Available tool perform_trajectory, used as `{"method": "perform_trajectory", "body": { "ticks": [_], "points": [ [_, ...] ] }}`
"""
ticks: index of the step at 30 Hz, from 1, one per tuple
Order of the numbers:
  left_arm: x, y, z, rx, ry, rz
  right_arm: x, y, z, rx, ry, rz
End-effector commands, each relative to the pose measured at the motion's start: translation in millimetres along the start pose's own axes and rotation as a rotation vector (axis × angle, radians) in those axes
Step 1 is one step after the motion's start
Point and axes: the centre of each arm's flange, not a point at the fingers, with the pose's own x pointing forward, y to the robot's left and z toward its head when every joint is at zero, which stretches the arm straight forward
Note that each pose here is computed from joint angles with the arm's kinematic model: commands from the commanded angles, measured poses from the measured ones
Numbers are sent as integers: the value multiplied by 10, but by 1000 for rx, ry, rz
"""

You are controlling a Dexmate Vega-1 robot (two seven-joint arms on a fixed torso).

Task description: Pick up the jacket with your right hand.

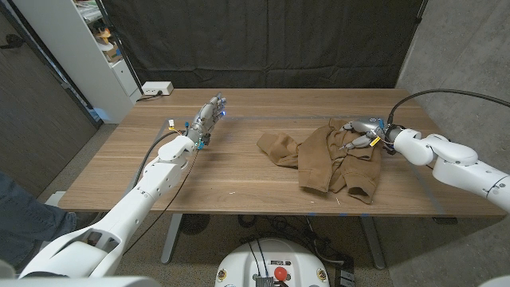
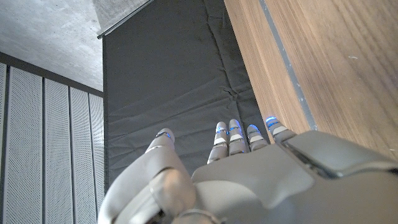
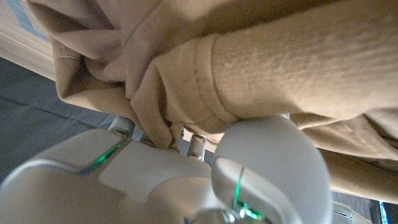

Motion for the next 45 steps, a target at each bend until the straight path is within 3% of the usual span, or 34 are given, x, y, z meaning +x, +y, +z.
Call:
{"method": "perform_trajectory", "body": {
  "ticks": [1, 18, 28, 45],
  "points": [
    [17, 11, -16, -7, -2, 1, 35, -113, 29, 5, -15, -54],
    [15, 45, -30, -7, 6, 5, 17, -362, 53, -7, -19, -102],
    [36, 36, 2, -6, -3, -1, -100, -558, 68, -29, -24, -150],
    [42, 3, -3, -19, -12, -10, -308, -768, 75, -54, -11, -213]
  ]
}}
